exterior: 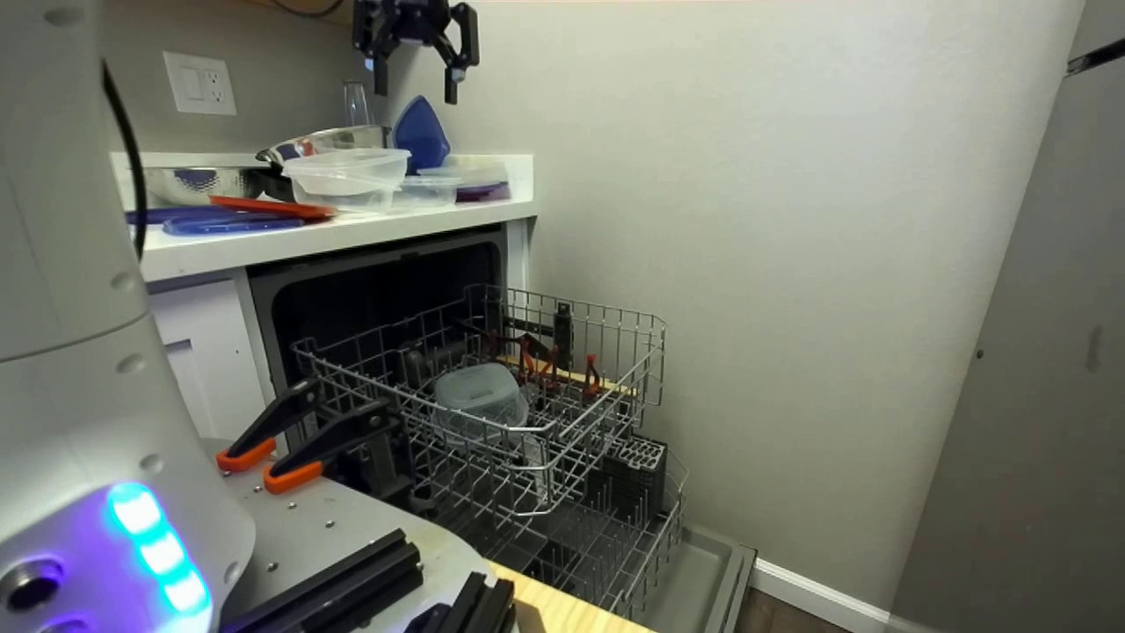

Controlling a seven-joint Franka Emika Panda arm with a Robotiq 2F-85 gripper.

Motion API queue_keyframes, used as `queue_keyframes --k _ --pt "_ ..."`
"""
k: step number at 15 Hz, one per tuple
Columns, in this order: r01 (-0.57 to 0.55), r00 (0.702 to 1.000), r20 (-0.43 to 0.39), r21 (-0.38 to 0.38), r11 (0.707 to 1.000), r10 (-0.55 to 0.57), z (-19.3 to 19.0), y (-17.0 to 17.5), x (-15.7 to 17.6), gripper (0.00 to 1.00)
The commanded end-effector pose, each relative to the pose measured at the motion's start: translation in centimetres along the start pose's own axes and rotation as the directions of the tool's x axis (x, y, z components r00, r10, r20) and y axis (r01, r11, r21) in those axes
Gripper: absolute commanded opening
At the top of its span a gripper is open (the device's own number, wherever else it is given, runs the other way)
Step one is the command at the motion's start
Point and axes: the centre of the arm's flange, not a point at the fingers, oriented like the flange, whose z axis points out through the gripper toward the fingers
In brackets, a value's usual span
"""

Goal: Lift the lunch box on top and put it on the dish rack in the dishwasher

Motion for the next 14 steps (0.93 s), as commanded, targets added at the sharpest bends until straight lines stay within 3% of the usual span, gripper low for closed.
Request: queue_keyframes --k 1,5,9,11,14 --pt "0.073 0.997 -0.001 -0.002 0.997 -0.073 2.4 -2.9 5.7 1.0" --pt "0.109 0.994 -0.015 0.039 0.993 -0.109 5.0 -5.0 9.8 1.0" --pt "0.094 0.995 -0.06 0.154 0.984 -0.085 5.6 -4.4 12.9 1.0" --pt "0.057 0.996 -0.074 0.24 0.969 -0.04 5.8 -4.0 14.4 1.0" --pt "0.023 0.997 -0.073 0.38 0.925 0.005 6.6 -3.2 16.3 1.0"
